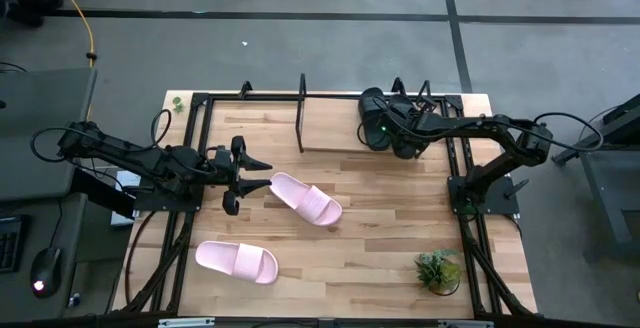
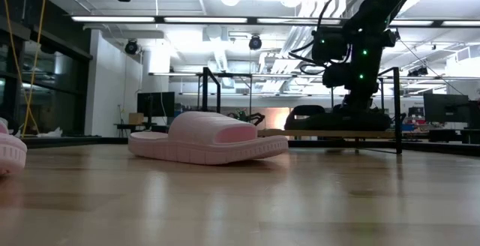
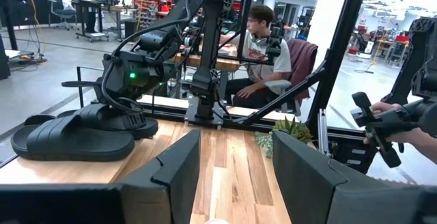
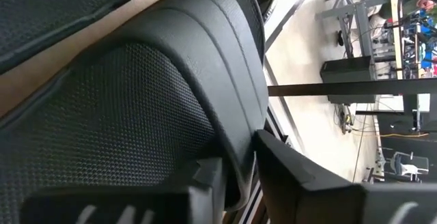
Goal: Pick and place slides into the shelf
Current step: Put the black slides on the shelf
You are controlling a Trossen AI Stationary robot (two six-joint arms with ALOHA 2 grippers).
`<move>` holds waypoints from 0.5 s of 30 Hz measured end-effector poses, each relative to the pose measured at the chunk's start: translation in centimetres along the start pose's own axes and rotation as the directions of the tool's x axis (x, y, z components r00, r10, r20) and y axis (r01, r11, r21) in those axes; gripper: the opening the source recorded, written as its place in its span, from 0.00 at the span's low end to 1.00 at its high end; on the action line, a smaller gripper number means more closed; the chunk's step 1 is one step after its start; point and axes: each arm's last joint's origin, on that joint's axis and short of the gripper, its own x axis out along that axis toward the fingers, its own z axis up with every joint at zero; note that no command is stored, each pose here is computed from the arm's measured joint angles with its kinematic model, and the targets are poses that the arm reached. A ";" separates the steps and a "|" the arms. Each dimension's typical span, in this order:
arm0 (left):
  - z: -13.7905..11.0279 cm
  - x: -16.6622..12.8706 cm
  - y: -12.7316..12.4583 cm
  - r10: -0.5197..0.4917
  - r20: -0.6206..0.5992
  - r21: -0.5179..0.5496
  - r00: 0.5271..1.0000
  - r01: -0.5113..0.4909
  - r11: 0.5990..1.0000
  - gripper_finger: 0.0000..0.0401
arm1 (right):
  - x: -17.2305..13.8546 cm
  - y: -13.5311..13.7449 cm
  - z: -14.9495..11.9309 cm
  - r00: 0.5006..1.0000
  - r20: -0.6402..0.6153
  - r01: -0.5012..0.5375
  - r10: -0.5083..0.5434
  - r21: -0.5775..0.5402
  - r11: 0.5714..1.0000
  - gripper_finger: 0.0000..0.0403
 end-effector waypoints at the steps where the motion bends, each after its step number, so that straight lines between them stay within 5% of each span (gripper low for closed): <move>1: 0.0 0.0 0.0 0.000 0.000 0.000 1.000 0.000 1.000 0.42 | 0.0 0.0 0.0 1.000 -0.002 -0.001 0.001 -0.003 1.000 0.19; 15: 0.0 0.0 0.0 0.000 0.000 0.000 1.000 0.000 1.000 0.42 | -0.1 0.0 -0.2 0.998 -0.006 -0.059 0.059 -0.026 0.998 0.24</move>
